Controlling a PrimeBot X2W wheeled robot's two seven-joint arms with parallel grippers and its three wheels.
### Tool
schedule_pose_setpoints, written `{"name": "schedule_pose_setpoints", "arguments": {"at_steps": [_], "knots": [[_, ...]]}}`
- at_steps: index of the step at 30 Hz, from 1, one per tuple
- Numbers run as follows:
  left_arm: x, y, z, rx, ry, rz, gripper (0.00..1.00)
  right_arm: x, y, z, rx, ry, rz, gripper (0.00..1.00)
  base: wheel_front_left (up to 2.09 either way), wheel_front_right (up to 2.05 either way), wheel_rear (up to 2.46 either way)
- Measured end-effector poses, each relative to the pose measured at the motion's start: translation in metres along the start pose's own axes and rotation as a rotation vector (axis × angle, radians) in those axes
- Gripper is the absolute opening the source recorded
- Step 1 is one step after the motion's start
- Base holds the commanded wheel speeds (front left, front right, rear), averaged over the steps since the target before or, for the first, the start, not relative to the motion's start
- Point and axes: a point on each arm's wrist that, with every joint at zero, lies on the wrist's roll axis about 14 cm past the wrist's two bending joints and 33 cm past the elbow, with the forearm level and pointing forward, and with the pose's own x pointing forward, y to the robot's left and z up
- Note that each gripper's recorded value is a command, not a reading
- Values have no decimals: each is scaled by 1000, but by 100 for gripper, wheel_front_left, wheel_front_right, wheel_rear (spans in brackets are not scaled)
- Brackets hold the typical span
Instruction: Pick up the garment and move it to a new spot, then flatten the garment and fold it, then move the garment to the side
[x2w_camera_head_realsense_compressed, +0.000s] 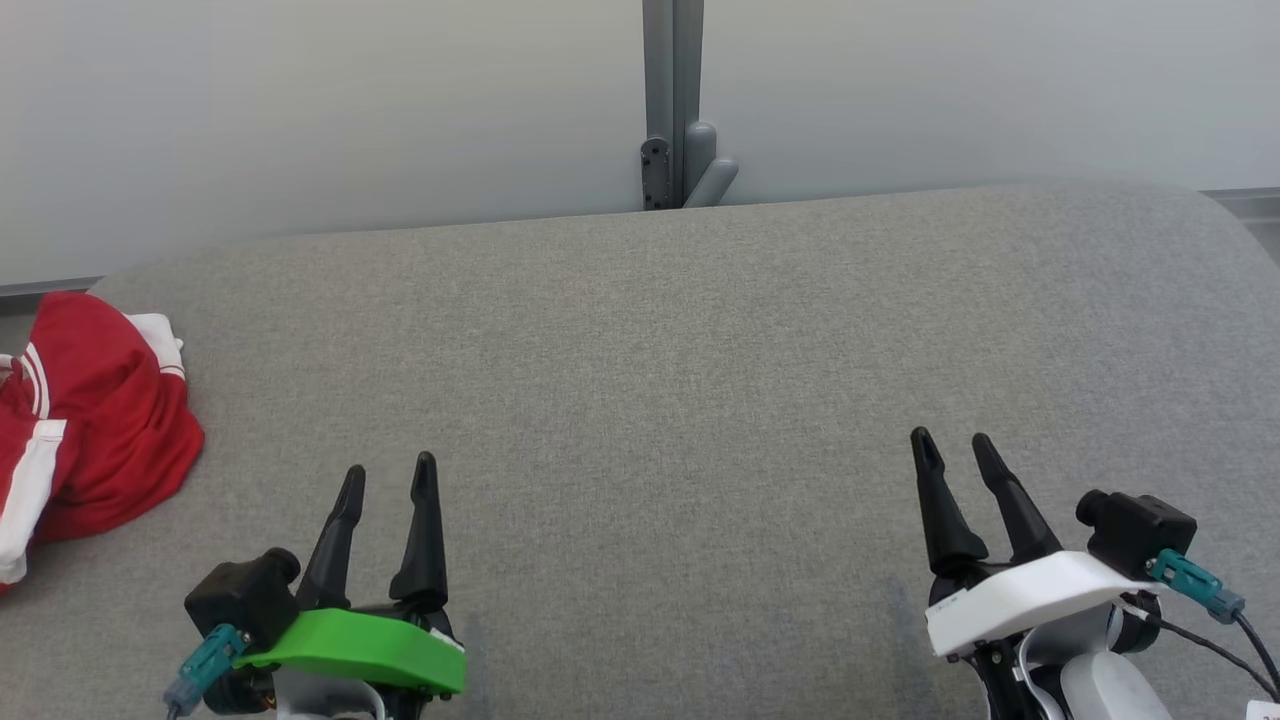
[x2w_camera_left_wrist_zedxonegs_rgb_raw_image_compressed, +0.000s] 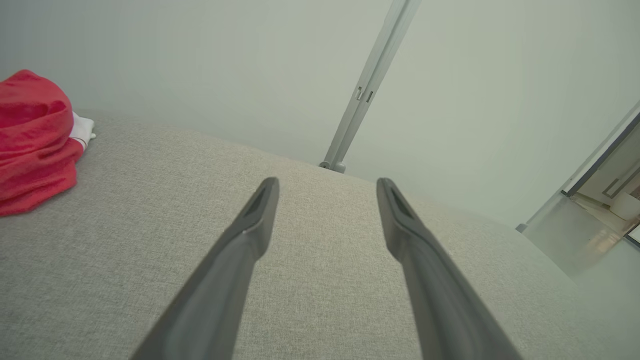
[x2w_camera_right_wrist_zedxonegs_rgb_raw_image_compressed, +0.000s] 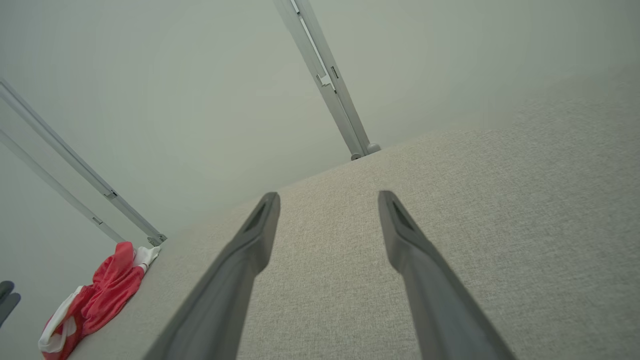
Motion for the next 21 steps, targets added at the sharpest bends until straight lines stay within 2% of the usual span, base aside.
{"name": "schedule_pose_setpoints", "arguments": {"at_steps": [21], "knots": [[-2, -22, 5, 184, -42, -80, 100, -6, 5, 6, -187, -36, 31, 100, 0, 0, 0]]}}
